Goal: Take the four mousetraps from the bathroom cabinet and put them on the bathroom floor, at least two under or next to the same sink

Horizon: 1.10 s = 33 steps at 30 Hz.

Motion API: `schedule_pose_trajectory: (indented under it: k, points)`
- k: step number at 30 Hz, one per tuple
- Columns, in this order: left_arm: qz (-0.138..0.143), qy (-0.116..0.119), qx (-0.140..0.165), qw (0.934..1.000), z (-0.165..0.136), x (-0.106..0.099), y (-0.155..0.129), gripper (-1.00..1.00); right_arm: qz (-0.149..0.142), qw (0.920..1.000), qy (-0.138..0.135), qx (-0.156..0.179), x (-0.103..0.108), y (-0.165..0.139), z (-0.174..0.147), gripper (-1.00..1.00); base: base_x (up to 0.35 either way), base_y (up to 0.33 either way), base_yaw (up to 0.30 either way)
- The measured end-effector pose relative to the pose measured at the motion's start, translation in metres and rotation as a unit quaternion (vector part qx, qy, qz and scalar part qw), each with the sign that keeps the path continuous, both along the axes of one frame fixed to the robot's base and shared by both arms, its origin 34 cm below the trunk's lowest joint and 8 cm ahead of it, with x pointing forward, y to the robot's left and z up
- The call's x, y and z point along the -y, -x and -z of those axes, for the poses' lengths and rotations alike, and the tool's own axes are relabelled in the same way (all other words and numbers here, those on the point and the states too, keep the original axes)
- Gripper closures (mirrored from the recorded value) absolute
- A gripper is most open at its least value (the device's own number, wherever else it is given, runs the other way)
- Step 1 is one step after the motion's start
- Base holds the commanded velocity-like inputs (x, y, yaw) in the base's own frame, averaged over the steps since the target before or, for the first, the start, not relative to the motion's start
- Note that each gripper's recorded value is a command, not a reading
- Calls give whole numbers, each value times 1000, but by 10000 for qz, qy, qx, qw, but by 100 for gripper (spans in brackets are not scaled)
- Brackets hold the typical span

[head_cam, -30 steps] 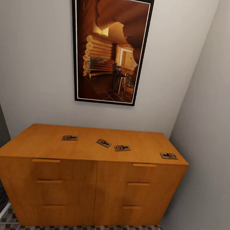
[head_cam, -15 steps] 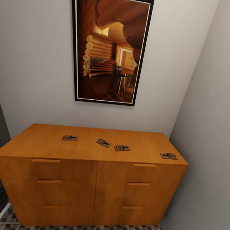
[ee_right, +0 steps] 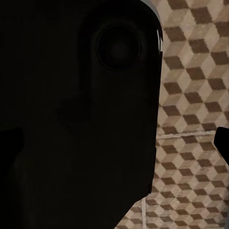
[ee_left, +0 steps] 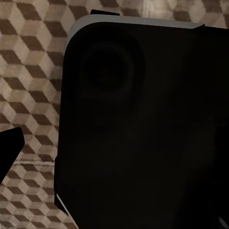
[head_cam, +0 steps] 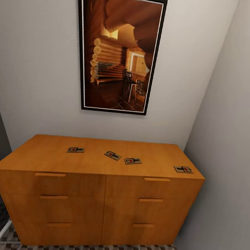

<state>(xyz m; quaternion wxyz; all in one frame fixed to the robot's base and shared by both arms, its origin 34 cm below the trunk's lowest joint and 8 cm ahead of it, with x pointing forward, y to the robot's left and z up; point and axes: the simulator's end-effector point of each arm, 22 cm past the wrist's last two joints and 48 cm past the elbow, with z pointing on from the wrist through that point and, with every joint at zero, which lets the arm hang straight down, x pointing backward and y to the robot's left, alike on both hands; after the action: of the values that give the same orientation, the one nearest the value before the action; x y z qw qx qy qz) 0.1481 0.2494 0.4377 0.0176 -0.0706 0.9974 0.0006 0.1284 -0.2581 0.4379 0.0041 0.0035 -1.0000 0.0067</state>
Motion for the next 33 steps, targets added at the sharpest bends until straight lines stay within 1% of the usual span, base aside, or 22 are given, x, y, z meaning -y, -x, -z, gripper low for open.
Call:
schedule_pose_trajectory:
  k: [8, 25, 33]
  points:
    - [-6, -1, -2, 10000, 0, 1, 0, -100, 0, 10000, 6, 0, 1, 0, 0, -100, 0, 0, 0]
    - [-5, 64, 3, 10000, 0, 10, 0, -100, 0, 10000, 4, 0, 1, 0, 0, -100, 0, 0, 0]
    - [-3, 72, -1, 10000, -13, 11, 0, -100, 6, 10000, 10, -1, 2, 0, -13, -100, 0, 0, 0]
